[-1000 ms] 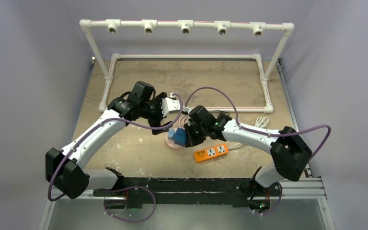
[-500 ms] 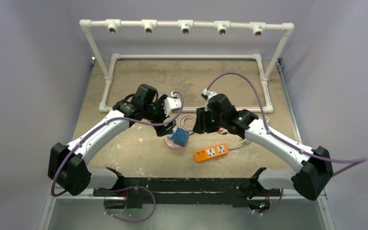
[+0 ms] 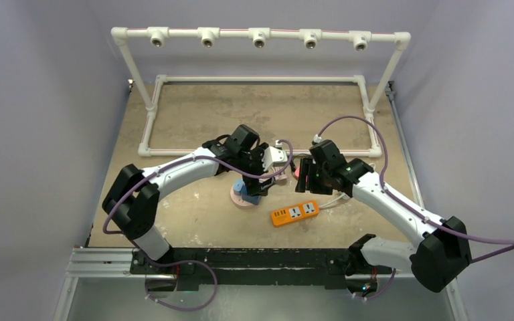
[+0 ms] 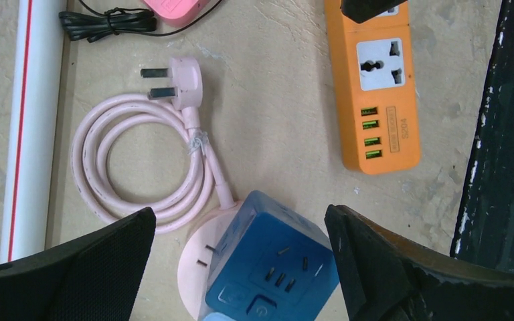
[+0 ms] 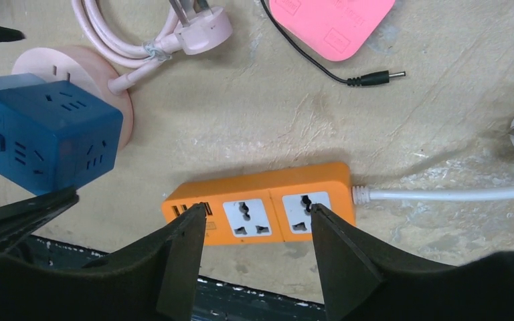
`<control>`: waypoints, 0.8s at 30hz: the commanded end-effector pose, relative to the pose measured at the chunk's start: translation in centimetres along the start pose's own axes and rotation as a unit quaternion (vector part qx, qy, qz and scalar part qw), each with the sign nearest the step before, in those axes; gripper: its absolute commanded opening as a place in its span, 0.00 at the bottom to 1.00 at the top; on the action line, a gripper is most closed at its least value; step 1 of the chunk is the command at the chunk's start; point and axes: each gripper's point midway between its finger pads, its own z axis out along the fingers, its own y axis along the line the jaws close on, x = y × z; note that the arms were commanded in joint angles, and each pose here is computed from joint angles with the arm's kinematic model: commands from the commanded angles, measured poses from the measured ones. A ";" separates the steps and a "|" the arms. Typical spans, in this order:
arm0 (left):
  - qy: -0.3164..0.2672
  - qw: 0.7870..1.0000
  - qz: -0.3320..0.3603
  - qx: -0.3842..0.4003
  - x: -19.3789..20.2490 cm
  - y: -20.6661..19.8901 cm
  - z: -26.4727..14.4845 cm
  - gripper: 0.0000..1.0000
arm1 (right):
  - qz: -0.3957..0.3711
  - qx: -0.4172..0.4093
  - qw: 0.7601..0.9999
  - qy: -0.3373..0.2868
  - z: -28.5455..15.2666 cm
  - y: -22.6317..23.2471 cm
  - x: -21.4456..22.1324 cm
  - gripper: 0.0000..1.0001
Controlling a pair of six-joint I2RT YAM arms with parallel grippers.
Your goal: Insert the plug
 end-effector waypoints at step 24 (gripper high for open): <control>0.117 0.990 0.047 0.062 9.5 -6.7 -4.5 0.81 | -0.014 -0.032 0.997 -0.065 -2.7 2.2 -5.8 0.56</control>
